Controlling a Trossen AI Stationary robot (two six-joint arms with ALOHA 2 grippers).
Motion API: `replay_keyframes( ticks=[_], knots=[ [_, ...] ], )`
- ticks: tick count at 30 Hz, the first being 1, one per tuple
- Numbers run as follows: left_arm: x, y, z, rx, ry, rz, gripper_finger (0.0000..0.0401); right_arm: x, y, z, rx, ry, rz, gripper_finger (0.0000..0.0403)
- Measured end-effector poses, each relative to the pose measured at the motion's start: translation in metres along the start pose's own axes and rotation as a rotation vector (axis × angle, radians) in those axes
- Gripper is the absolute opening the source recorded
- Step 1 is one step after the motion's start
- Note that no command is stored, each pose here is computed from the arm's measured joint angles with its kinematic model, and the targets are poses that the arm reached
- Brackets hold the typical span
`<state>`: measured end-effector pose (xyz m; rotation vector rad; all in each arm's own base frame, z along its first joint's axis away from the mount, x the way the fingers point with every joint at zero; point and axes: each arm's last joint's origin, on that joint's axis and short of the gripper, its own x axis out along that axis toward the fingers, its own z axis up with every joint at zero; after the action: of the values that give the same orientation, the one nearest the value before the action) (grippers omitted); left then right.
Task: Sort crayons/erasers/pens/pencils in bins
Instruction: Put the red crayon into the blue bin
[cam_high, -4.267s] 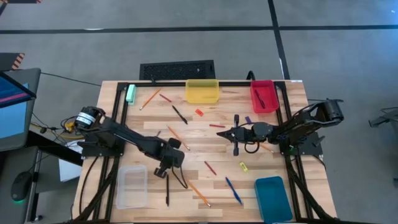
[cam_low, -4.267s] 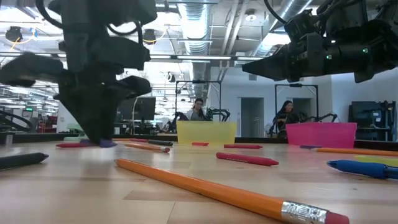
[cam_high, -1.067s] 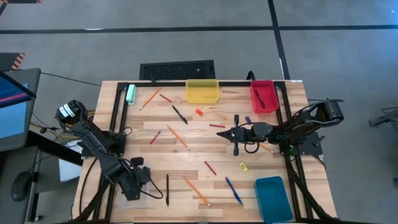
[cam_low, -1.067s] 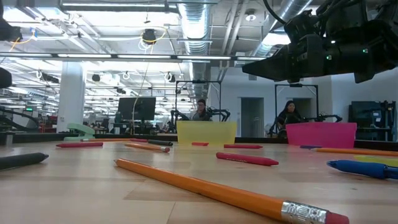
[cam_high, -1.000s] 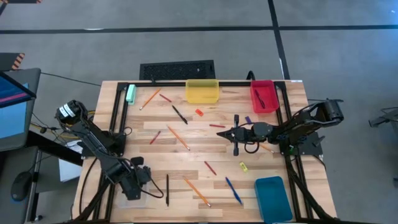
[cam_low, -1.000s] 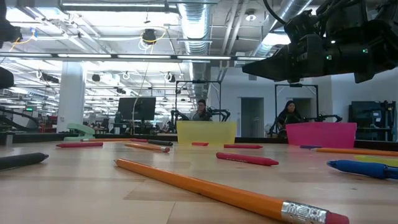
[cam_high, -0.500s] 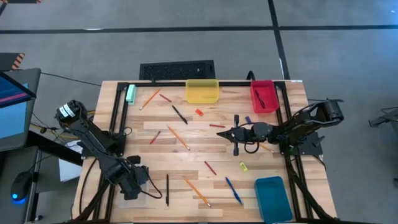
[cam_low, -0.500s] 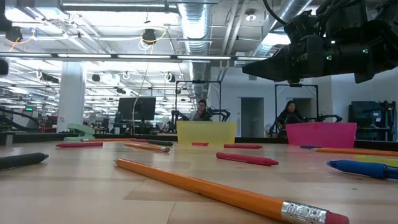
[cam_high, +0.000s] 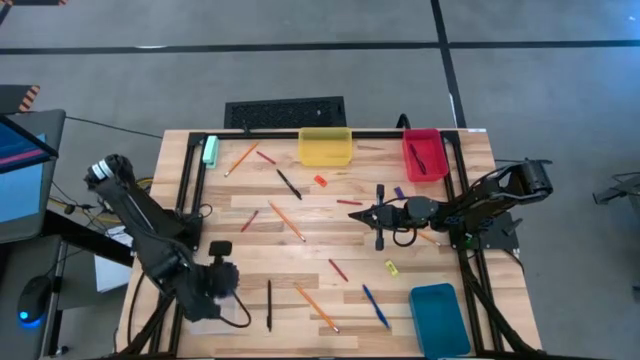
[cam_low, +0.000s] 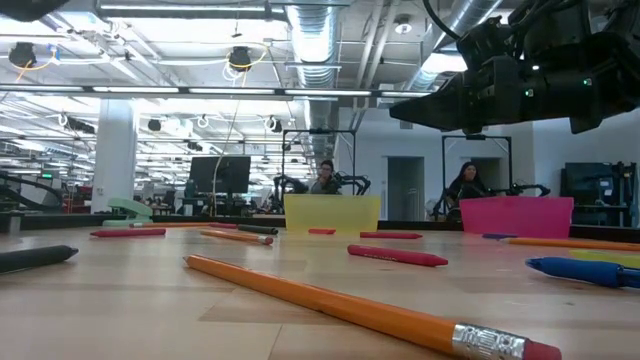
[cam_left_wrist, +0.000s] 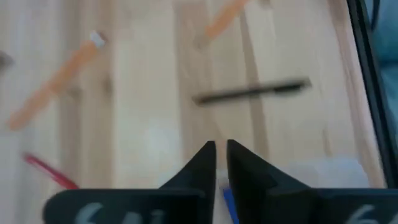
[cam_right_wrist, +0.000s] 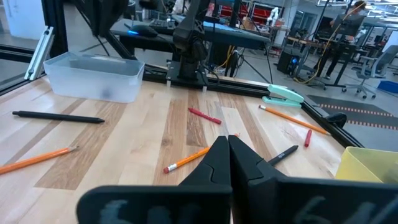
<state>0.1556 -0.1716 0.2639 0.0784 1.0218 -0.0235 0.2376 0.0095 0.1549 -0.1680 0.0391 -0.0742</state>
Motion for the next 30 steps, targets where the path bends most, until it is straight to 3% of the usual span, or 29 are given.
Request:
replay_keyframes(
  ticks=[7, 16, 24, 30],
  knots=[
    [-0.003, 0.025, 0.006, 0.059, -0.232, -0.009, 0.0003, 0.0, 0.0, 0.0, 0.0, 0.0, 0.0, 0.0002],
    [0.035, 0.064, 0.006, 0.144, -0.437, -0.06, 0.0004, 0.0, 0.0, 0.0, 0.008, 0.001, -0.006, 0.0002],
    [0.065, 0.102, 0.009, 0.199, -0.62, 0.04, 0.0004, -0.001, -0.001, -0.003, 0.023, 0.046, -0.117, 0.0002],
    [0.073, 0.118, 0.008, 0.231, -0.768, -0.014, 0.0004, 0.002, -0.001, -0.008, 0.085, 0.125, -0.201, 0.0002]
  ],
)
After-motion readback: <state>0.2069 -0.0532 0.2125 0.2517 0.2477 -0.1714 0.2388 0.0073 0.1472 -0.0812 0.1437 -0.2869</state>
